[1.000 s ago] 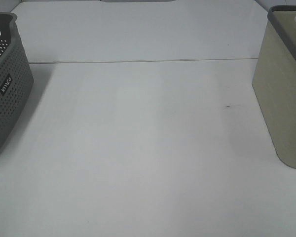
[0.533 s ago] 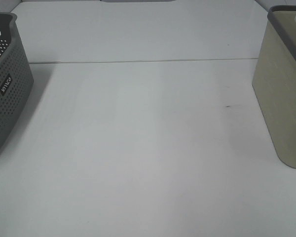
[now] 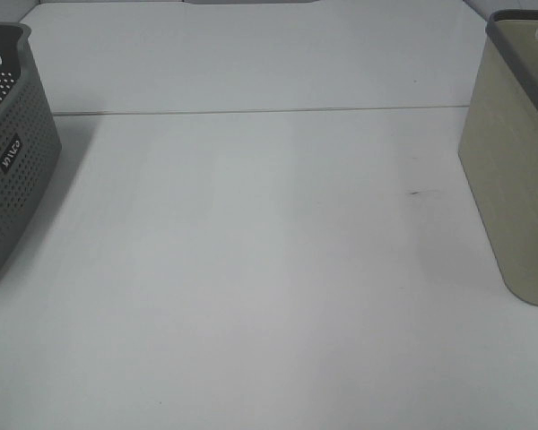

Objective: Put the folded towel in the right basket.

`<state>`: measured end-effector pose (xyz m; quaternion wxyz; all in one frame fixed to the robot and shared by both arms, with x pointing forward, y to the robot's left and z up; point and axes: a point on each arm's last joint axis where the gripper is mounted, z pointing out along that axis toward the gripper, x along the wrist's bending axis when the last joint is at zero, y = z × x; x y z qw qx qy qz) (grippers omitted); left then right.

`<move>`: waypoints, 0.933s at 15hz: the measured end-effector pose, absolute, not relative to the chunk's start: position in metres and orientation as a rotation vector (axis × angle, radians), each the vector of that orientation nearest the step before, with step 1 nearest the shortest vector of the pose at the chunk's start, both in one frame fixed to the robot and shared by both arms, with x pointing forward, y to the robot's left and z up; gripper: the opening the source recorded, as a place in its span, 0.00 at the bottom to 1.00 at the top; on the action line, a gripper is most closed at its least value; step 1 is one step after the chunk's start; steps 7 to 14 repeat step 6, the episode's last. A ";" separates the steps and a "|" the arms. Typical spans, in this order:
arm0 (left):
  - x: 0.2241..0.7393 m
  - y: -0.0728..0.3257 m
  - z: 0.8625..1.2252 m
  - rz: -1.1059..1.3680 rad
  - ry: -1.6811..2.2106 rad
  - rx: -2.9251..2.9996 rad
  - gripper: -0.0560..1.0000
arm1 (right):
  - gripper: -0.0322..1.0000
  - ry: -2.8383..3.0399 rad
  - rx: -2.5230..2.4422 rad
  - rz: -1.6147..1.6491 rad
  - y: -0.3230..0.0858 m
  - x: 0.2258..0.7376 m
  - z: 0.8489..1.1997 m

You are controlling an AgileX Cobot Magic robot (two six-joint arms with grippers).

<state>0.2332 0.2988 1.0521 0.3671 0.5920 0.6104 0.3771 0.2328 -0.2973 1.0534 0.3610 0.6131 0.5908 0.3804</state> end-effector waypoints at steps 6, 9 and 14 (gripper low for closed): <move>0.233 0.299 1.052 0.969 1.568 1.521 0.97 | 0.97 1.522 1.580 0.980 -0.297 0.233 1.053; 0.233 0.299 1.052 0.969 1.568 1.521 0.97 | 0.97 1.522 1.580 0.980 -0.297 0.233 1.053; 0.233 0.299 1.052 0.969 1.568 1.521 0.97 | 0.97 1.522 1.580 0.980 -0.297 0.233 1.053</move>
